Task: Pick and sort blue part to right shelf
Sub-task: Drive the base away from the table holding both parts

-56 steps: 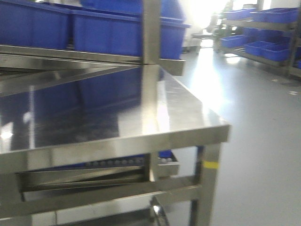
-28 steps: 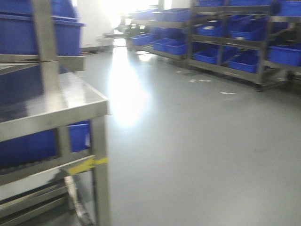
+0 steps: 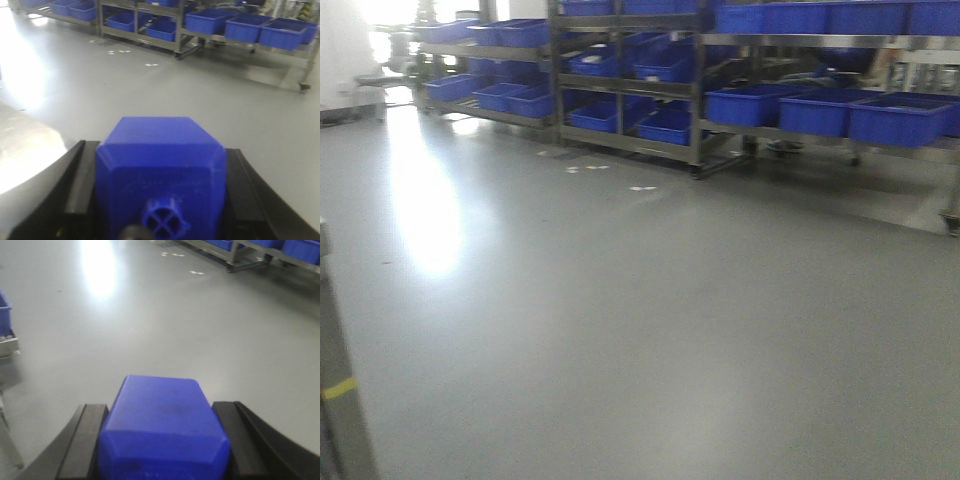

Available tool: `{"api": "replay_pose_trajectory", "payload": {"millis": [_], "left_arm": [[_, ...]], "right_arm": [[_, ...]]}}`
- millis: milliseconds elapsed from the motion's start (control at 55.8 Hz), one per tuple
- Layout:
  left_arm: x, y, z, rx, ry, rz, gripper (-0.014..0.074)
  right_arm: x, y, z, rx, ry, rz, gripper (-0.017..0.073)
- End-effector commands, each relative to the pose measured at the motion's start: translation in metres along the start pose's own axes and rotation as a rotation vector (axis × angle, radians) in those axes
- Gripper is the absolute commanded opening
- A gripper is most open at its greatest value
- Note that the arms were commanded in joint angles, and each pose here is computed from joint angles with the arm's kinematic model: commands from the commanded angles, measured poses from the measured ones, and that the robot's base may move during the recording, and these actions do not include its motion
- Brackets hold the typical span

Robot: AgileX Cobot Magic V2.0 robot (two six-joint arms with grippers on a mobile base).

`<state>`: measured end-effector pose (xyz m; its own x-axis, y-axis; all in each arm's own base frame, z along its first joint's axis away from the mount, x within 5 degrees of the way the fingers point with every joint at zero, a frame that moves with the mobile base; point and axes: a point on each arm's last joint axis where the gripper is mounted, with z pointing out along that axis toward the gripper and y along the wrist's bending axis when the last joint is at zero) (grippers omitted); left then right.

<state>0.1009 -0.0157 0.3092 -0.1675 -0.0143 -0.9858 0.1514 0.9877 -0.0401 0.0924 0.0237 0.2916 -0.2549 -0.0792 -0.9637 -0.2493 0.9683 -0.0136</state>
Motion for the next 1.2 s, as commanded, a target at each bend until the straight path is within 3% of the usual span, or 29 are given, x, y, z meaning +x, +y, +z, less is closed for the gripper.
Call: {"api": "replay_pose_trajectory", "payload": {"millis": [0,1182], "left_arm": [[-0.0176,-0.0003,-0.0019,0.0,-0.116,-0.008,0.0295],[-0.0176,-0.0003,-0.0019,0.0,-0.116,-0.008,0.0295]], "right_arm": [[-0.0174,0.0001,-0.0034,-0.001,-0.11,-0.02,0.0238],[-0.0174,0.0001,-0.0034,-0.001,-0.11,-0.02,0.0238]]}}
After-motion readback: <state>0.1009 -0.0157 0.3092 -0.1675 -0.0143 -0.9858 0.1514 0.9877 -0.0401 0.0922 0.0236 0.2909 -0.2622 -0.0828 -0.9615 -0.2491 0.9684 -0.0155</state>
